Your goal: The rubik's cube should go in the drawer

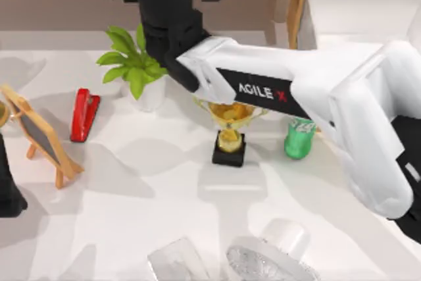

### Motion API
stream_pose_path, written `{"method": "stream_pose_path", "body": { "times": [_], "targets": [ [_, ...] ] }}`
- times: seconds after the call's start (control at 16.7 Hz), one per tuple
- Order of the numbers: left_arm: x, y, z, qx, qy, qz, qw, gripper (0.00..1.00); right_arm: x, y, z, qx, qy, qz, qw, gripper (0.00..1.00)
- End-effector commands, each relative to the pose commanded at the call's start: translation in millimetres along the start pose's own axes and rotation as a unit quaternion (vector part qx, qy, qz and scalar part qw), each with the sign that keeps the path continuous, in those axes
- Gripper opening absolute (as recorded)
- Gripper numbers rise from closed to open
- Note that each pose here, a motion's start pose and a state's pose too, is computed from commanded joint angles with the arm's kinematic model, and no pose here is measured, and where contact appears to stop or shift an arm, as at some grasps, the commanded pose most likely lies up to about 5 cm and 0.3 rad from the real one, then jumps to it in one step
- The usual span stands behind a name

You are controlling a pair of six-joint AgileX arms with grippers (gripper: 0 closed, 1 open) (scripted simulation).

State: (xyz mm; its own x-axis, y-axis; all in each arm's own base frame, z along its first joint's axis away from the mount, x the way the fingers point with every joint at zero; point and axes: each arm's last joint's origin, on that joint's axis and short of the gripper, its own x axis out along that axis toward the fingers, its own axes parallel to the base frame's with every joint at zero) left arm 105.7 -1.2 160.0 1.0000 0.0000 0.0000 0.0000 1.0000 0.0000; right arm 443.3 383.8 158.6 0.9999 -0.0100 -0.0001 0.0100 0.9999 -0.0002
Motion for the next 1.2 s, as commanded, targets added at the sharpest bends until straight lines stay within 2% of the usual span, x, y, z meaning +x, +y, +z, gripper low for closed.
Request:
{"method": "stream_pose_path", "body": {
  "times": [0.3, 0.66, 0.96, 1.2],
  "targets": [
    [0.0, 0.0, 0.0, 0.0, 0.0, 0.0, 1.0, 1.0, -2.4, 1.8, 2.4, 0.002, -0.001, 0.002, 1.0, 0.0],
    [0.0, 0.0, 0.0, 0.0, 0.0, 0.0, 1.0, 1.0, -21.2, 1.7, 20.7, 0.001, -0.001, 0.002, 1.0, 0.0],
    [0.0, 0.0, 0.0, 0.0, 0.0, 0.0, 1.0, 1.0, -19.0, -0.2, 20.3, 0.002, -0.001, 0.0, 1.0, 0.0],
    [0.0, 0.0, 0.0, 0.0, 0.0, 0.0, 1.0, 1.0, -33.8, 9.9, 53.2, 0.029, -0.005, 0.029, 0.999, 0.0]
  ]
}}
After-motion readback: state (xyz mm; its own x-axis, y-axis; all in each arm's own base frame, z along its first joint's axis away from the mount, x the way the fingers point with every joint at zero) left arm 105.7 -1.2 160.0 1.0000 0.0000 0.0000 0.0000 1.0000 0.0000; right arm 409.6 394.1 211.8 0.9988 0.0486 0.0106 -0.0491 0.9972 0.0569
